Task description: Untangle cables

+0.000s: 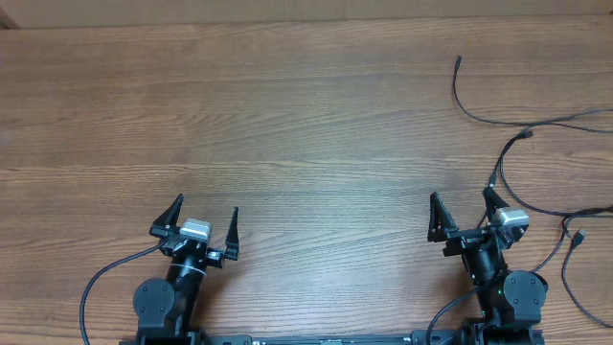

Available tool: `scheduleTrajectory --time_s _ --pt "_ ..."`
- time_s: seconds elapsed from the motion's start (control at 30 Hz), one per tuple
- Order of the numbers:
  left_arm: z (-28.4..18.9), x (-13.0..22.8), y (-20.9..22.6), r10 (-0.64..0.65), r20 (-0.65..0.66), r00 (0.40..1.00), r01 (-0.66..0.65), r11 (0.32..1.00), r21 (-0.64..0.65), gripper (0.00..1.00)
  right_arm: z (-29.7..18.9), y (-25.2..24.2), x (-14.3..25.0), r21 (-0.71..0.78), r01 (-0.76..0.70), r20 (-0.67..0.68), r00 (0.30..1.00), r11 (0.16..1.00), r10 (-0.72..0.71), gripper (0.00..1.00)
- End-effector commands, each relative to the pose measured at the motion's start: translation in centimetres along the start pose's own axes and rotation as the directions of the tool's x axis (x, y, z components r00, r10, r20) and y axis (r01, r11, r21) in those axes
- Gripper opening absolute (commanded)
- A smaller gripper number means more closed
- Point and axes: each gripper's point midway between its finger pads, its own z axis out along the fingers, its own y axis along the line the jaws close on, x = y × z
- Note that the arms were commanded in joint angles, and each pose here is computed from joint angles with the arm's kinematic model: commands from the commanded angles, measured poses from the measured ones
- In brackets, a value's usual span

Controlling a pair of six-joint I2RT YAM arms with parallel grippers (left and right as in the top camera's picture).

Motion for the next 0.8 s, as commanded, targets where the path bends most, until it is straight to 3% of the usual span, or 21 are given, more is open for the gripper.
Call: scheduleTrajectory --time_s 0.0,0.23,0.77 --pt "-0.1 0.0 0.3 -0.012 0.005 1.0 0.012 1.0 -0.016 1.0 0.0 -0.4 0.2 0.023 -0.004 0.005 1.0 1.0 0.004 1.0" --pt "0.0 0.0 0.3 -0.012 0.004 1.0 0.012 1.0 -0.016 1.0 0.0 -1.1 0.4 0.082 0.003 0.002 1.0 0.997 -0.004 1.0" --pt "0.0 0.0 0.3 -0.012 0.004 1.0 0.012 1.0 -0.016 0.99 0.1 1.6 0.6 -0.058 0.216 0.0 0.976 0.975 -0.217 1.0"
